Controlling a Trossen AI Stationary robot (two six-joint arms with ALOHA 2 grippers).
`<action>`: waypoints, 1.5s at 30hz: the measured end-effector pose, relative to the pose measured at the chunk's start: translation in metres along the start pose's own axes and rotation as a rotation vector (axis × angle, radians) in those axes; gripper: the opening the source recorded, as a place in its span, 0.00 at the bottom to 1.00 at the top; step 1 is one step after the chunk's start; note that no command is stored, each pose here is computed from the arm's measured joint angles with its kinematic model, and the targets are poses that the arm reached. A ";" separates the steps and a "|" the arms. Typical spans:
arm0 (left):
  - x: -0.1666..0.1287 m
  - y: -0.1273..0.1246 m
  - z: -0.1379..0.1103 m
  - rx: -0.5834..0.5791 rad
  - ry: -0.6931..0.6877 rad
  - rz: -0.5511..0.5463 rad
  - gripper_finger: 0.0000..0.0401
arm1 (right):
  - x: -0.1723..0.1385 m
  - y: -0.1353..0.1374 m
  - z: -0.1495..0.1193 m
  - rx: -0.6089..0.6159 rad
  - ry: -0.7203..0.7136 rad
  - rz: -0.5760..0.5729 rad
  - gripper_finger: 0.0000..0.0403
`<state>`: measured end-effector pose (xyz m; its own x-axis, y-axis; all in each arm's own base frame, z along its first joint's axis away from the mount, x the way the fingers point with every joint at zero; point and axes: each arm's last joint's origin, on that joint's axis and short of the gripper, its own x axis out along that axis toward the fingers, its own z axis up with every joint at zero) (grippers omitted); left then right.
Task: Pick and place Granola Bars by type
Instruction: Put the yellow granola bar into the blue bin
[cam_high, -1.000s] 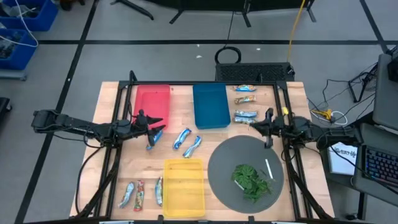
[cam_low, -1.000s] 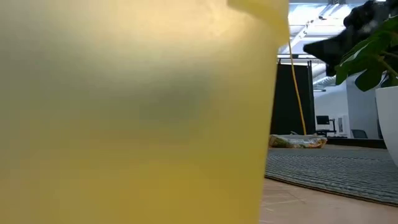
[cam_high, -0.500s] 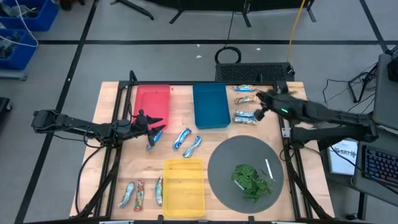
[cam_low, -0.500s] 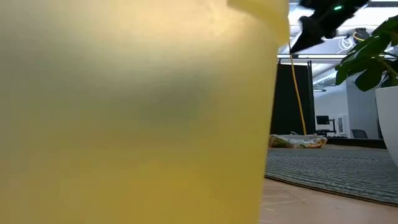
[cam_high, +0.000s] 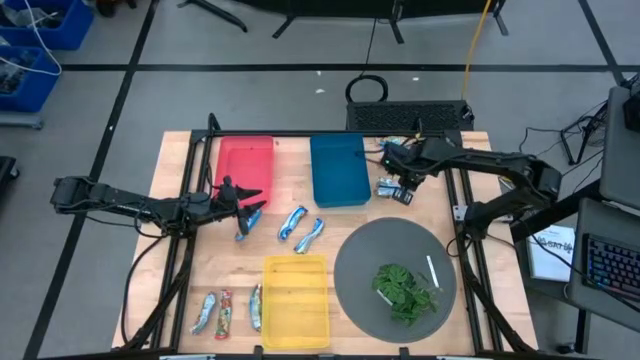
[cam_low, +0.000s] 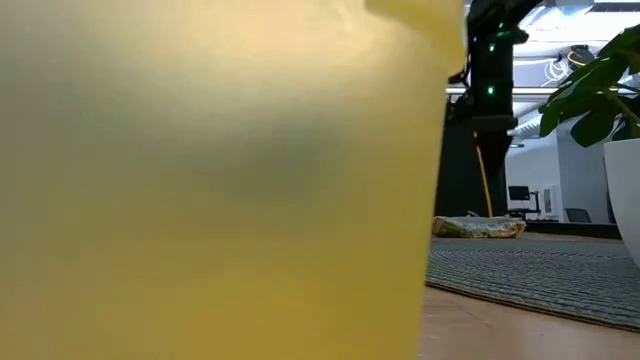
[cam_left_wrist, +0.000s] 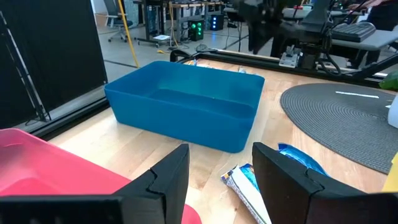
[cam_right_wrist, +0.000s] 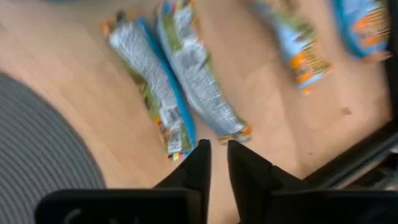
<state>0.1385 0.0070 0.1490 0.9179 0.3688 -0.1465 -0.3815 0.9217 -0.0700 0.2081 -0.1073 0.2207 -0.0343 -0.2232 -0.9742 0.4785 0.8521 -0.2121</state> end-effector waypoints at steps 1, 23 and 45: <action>0.000 0.000 0.000 0.000 0.000 0.000 0.45 | 0.004 0.002 0.001 0.001 -0.007 0.019 0.18; 0.000 0.000 0.000 0.000 0.000 0.000 0.45 | 0.067 0.017 -0.020 0.055 -0.058 0.088 0.36; 0.000 0.000 0.000 0.000 0.000 -0.001 0.45 | 0.068 0.029 -0.024 0.041 -0.167 0.118 0.00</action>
<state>0.1385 0.0069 0.1490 0.9181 0.3681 -0.1468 -0.3808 0.9220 -0.0699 0.1987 -0.0863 0.1468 0.1681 -0.2011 -0.9650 0.5058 0.8579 -0.0907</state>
